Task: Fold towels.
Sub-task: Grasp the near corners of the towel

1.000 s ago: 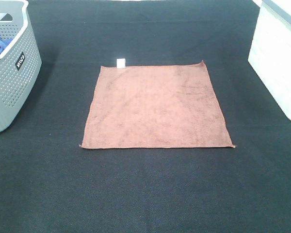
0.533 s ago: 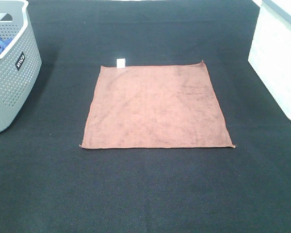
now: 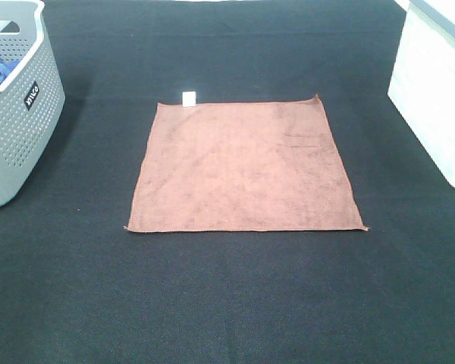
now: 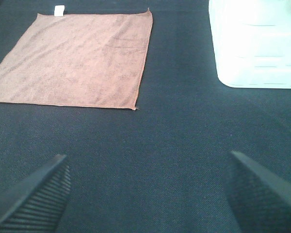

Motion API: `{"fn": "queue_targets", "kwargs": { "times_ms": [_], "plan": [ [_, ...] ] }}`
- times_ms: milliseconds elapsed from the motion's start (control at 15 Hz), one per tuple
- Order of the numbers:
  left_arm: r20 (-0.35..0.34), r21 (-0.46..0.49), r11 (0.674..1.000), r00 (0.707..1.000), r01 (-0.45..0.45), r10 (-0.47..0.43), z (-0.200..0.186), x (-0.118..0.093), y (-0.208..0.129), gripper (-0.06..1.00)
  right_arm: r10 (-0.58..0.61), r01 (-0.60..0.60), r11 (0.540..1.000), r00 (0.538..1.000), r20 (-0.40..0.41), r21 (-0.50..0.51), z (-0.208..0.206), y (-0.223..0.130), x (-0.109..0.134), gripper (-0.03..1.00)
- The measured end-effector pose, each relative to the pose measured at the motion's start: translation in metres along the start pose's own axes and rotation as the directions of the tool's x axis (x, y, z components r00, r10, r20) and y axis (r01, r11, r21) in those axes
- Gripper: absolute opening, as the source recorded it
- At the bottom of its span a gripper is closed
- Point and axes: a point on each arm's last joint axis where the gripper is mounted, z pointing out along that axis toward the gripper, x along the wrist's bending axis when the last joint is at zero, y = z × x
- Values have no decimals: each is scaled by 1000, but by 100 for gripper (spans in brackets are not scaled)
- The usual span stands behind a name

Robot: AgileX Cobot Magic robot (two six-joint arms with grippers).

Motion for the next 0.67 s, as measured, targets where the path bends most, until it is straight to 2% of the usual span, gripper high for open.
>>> {"fn": "queue_targets", "kwargs": {
  "times_ms": [667],
  "plan": [
    [0, 0, 1000, 1000, 0, 0, 0, 0, 0, 68, 0, 0, 1000, 1000, 0, 0, 0, 0, 0, 81]
  ]
}}
